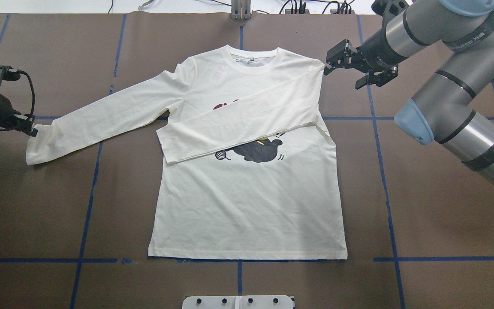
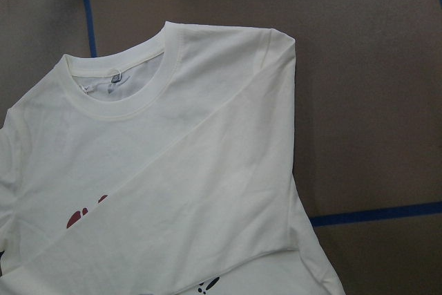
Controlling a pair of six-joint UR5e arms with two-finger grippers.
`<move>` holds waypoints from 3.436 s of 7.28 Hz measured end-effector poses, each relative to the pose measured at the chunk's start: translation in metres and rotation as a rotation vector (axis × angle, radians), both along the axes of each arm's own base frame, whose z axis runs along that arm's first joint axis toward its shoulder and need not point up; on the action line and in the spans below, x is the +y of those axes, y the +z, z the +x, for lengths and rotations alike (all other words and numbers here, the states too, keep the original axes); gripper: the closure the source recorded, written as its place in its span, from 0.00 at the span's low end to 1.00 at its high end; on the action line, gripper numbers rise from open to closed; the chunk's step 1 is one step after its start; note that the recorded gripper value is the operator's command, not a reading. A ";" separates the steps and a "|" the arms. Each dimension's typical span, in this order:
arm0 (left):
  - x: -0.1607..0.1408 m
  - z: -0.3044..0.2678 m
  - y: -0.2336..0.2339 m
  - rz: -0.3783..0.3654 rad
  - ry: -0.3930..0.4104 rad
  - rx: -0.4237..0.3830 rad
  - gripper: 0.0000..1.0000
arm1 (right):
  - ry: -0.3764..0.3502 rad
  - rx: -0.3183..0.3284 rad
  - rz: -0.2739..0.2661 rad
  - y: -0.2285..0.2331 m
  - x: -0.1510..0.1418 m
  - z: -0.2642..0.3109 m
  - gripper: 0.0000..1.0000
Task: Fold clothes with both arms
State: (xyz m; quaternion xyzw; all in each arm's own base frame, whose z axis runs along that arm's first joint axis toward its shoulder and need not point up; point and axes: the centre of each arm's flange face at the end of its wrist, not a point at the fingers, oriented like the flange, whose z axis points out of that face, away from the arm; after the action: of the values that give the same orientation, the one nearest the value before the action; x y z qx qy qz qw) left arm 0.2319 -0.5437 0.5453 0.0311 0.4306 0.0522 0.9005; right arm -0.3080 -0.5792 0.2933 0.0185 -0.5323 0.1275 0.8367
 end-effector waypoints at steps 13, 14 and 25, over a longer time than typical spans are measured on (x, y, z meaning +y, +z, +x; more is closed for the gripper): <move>0.025 0.429 -0.533 -0.022 -0.302 0.347 0.22 | -0.031 0.066 0.100 0.108 0.027 0.138 0.00; 0.034 0.394 -0.523 -0.035 -0.287 0.348 0.24 | -0.026 0.063 0.078 0.098 0.038 0.116 0.00; 0.125 0.149 -0.436 0.008 -0.416 0.385 0.27 | 0.327 0.285 -0.249 0.063 0.392 -0.168 0.23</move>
State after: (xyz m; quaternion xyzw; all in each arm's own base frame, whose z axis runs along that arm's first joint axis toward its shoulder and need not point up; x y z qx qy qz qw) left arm 0.3807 -0.4189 0.1096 0.1320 0.5778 -0.1389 0.7933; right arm -0.4756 -0.1874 0.3566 0.0190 -0.3792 0.3218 0.8674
